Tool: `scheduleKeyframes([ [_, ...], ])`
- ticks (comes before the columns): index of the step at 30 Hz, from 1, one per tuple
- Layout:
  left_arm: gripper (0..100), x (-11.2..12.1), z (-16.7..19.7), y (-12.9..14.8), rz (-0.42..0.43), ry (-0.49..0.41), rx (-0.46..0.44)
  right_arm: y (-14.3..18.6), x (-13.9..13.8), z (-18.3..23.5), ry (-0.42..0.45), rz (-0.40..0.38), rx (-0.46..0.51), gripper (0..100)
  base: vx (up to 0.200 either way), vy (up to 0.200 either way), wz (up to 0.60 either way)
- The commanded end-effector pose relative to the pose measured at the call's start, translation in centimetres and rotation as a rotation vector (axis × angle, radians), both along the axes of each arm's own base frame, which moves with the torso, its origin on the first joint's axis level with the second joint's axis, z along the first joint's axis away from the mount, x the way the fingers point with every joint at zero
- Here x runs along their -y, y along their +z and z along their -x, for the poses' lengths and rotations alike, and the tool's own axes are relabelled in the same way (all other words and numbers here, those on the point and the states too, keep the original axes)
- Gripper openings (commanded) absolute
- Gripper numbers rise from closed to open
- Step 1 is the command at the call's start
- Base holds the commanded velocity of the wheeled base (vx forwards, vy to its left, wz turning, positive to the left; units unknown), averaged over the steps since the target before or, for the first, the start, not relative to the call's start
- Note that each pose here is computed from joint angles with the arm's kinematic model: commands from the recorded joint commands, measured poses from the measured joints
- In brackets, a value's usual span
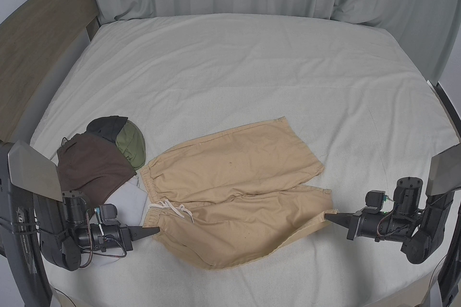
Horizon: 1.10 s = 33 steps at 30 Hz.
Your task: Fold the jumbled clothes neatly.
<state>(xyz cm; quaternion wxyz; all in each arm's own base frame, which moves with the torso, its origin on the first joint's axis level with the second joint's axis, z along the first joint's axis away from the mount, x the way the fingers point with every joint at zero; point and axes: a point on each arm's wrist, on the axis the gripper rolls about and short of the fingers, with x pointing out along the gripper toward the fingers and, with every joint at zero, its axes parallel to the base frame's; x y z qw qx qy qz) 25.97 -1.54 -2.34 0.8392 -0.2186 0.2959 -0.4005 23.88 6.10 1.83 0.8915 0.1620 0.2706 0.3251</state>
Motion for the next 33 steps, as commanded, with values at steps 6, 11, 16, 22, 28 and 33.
scheduleKeyframes([
  [6, 0, -0.1, -0.4, 0.4, 0.025, 0.019, -0.015, 1.0, -0.2, -0.7, -0.011, -0.031, 0.039, 0, 0.0, 0.0, 0.0],
  [11, 0, -0.1, -0.6, 1.5, 0.065, 0.044, -0.027, 1.3, -0.2, -1.1, -0.02, -0.043, 0.057, 0, 0.0, 0.0, 0.0],
  [16, 0, -0.1, -0.7, 1.9, 0.078, 0.051, -0.032, 1.5, -0.3, -1.5, -0.021, -0.048, 0.074, 0, 0.0, 0.0, 0.0],
  [22, 0, -0.1, -0.9, 2.0, 0.084, 0.054, -0.033, 2.7, -0.4, -1.9, -0.036, -0.09, 0.098, 0, 0.0, 0.0, 0.0],
  [28, 0, -0.1, -1.1, 2.4, 0.097, 0.063, -0.031, 3.3, -0.3, -2.1, -0.044, -0.104, 0.12, 0, 0.0, 0.0, 0.0],
  [33, 0, -0.2, -1.2, 2.6, 0.105, 0.07, -0.032, 3.4, -0.3, -2.3, -0.047, -0.106, 0.128, 0, 0.0, 0.0, 0.0],
])
